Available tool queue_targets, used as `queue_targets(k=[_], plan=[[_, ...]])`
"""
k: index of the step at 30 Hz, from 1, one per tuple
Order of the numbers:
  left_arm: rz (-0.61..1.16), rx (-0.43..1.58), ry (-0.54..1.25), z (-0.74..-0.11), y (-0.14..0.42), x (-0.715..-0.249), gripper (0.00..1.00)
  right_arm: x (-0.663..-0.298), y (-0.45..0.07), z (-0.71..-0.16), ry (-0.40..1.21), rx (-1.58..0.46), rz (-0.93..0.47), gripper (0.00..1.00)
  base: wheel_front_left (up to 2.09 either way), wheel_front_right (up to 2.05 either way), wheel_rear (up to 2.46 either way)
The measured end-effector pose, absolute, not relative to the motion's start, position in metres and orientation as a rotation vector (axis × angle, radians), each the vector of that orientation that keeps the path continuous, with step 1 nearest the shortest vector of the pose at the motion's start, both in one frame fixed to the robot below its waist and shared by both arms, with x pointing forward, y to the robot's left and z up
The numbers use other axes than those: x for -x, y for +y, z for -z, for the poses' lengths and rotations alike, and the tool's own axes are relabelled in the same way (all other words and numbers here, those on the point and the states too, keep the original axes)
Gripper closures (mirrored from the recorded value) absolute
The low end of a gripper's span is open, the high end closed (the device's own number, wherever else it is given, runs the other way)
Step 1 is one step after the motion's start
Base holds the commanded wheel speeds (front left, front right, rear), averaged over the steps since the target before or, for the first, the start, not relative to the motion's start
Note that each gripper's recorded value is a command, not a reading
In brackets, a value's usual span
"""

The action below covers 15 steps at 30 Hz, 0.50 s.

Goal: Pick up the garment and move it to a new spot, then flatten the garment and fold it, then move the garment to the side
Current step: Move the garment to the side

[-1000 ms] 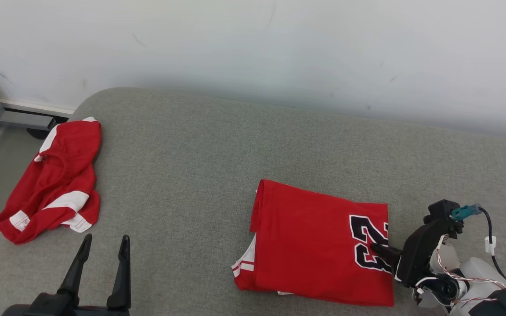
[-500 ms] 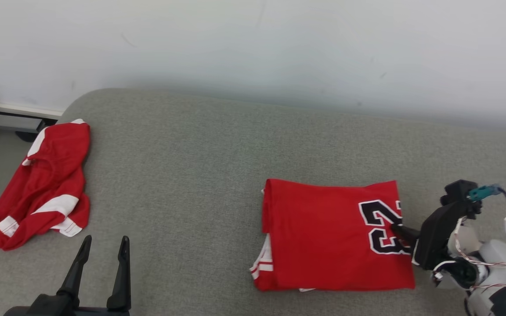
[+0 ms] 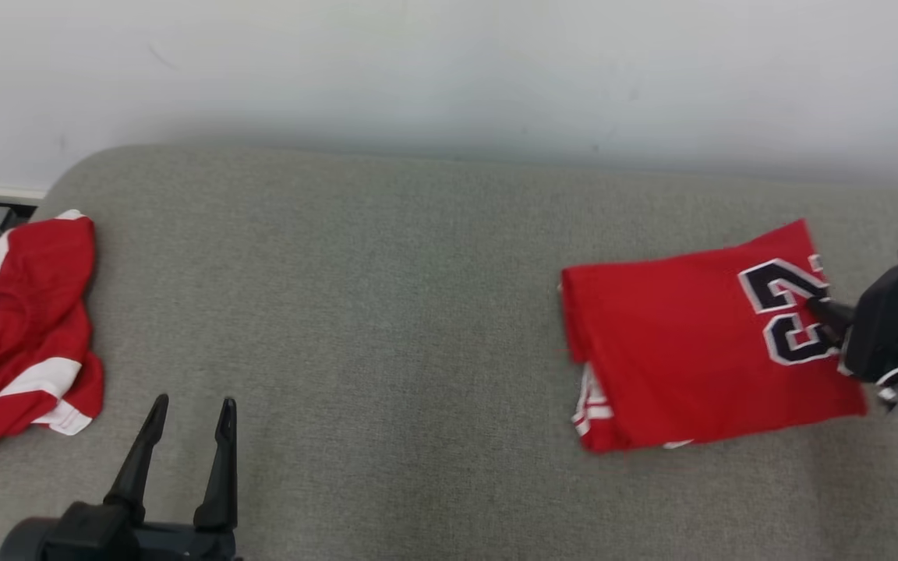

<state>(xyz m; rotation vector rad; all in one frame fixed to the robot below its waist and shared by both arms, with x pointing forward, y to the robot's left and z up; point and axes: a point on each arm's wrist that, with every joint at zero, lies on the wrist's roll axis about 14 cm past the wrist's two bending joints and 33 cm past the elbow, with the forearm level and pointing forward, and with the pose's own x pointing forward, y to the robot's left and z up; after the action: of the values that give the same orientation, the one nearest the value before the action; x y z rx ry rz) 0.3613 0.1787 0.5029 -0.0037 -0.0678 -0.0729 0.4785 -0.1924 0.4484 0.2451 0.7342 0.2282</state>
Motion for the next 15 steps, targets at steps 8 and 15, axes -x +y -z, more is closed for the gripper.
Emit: queue_targets(k=[8,15], plan=[[0.118,-0.023,-0.050,-0.496,0.172,-0.385,0.00,-0.499,-0.253,-0.453,0.740,-0.196,-0.089,1.00,0.00,0.00,0.00],[0.177,-0.025,-0.038,-0.488,0.156,-0.404,0.00,-0.507,-0.302,-0.453,0.756,-0.184,0.035,1.00,0.00,0.00,0.00]])
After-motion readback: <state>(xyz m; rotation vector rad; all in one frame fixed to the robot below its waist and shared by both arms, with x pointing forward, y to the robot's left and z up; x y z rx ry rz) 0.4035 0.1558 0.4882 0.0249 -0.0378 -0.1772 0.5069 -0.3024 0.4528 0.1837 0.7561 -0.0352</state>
